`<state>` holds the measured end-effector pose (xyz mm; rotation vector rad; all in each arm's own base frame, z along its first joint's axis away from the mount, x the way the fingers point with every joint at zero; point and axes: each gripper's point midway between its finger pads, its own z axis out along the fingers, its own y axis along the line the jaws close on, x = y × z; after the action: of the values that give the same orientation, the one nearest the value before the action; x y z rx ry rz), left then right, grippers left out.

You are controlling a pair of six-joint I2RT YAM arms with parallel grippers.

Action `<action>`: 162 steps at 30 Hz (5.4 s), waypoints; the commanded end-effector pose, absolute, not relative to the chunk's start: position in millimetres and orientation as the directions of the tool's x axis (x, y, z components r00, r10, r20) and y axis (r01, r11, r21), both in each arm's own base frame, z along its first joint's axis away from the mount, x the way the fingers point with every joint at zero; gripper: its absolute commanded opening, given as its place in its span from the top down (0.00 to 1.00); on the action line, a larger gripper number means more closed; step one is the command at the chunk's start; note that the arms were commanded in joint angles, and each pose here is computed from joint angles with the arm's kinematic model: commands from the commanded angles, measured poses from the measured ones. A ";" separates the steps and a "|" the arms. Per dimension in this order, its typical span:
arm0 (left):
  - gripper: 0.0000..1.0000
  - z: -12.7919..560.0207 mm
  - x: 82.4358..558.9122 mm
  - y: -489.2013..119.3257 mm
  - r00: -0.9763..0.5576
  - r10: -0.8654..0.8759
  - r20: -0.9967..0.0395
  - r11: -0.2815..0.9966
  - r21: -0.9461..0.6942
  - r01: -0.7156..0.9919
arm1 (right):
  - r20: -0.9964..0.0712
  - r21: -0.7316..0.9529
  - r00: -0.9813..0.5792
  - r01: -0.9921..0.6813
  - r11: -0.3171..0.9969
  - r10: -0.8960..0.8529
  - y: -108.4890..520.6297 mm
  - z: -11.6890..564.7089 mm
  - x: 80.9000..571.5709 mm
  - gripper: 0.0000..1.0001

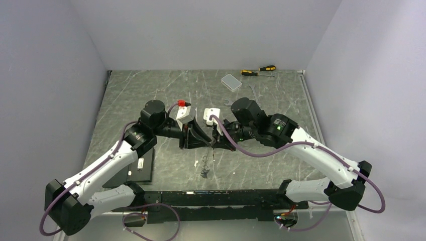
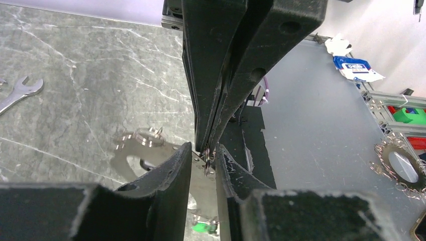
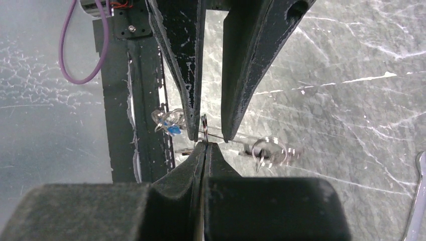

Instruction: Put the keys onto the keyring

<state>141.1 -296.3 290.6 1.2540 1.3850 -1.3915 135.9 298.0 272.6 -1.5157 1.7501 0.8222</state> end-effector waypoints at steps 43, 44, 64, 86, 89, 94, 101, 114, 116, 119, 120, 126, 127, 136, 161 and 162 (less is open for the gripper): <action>1.00 329.4 118.5 -281.5 -0.079 -0.030 -0.996 -0.114 -0.076 0.991 | -0.979 0.007 -0.024 -0.996 0.085 -0.203 306.4 314.3 123.7 0.76; 1.00 329.7 118.2 -281.5 -0.079 -0.031 -0.996 -0.114 -0.075 0.991 | -0.980 0.005 -0.022 -0.996 0.088 -0.199 306.7 314.9 124.3 0.78; 1.00 340.0 117.2 -279.1 -0.075 -0.079 -0.994 -0.117 -0.065 0.991 | -0.980 0.017 -0.039 -0.994 0.108 -0.198 306.3 306.5 127.1 1.00; 1.00 376.5 109.8 -275.3 -0.071 -0.265 -0.962 -0.126 -0.039 0.991 | -0.993 0.078 -0.089 -0.989 0.124 -0.082 311.3 318.6 134.1 1.00; 1.00 381.0 109.2 -273.4 -0.062 -0.282 -0.957 -0.114 -0.031 0.993 | -0.992 0.098 -0.107 -0.987 0.124 -0.066 312.8 319.7 134.1 1.00; 1.00 384.3 109.6 -271.5 -0.061 -0.309 -0.949 -0.099 -0.031 0.995 | -0.991 0.124 -0.129 -0.984 0.126 -0.031 317.2 325.2 136.2 1.00; 1.00 386.0 113.7 -269.4 -0.059 -0.350 -0.935 -0.064 -0.040 0.997 | -0.986 0.158 -0.147 -0.976 0.147 0.081 318.6 343.6 140.1 1.00; 1.00 395.4 122.8 -268.4 -0.031 -0.398 -0.917 -0.012 -0.028 1.000 | -0.962 0.263 -0.254 -0.960 0.096 0.096 333.6 333.2 139.0 1.00; 1.00 397.2 124.1 -268.2 -0.030 -0.408 -0.912 -0.007 -0.030 1.000 | -0.960 0.270 -0.260 -0.958 0.095 0.108 334.7 333.7 139.9 1.00; 1.00 400.0 125.3 -267.3 -0.034 -0.436 -0.899 -0.004 -0.036 0.999 | -0.953 0.275 -0.259 -0.957 0.094 0.157 335.1 338.9 141.7 1.00; 1.00 401.3 125.7 -266.8 -0.038 -0.445 -0.895 -0.003 -0.041 0.999 | -0.951 0.276 -0.259 -0.957 0.086 0.169 335.9 340.5 141.4 1.00; 1.00 410.3 124.7 -260.7 -0.070 -0.519 -0.852 -0.007 -0.078 0.997 | -0.963 0.207 -0.203 -0.978 0.005 0.178 348.4 354.1 138.3 1.00; 1.00 413.4 123.8 -258.6 -0.072 -0.534 -0.842 -0.008 -0.080 0.997 | -0.965 0.195 -0.190 -0.981 0.008 0.181 349.9 355.9 140.3 1.00; 1.00 415.9 130.5 -243.0 -0.093 -0.618 -0.781 0.059 -0.163 0.985 | -0.969 0.131 -0.113 -0.989 0.067 0.220 358.4 380.6 158.2 0.90; 1.00 400.7 144.8 -247.2 -0.105 -0.605 -0.789 0.099 -0.205 0.974 | -0.976 0.047 -0.016 -0.989 0.141 0.215 319.7 369.7 137.9 0.54; 1.00 400.1 144.9 -247.2 -0.107 -0.606 -0.788 0.098 -0.207 0.973 | -0.973 0.057 -0.020 -0.986 0.155 0.229 319.9 371.1 140.9 0.55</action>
<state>154.5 -255.1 378.4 0.5467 1.0222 -1.4320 131.1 320.5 343.5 -1.0243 1.2189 1.2239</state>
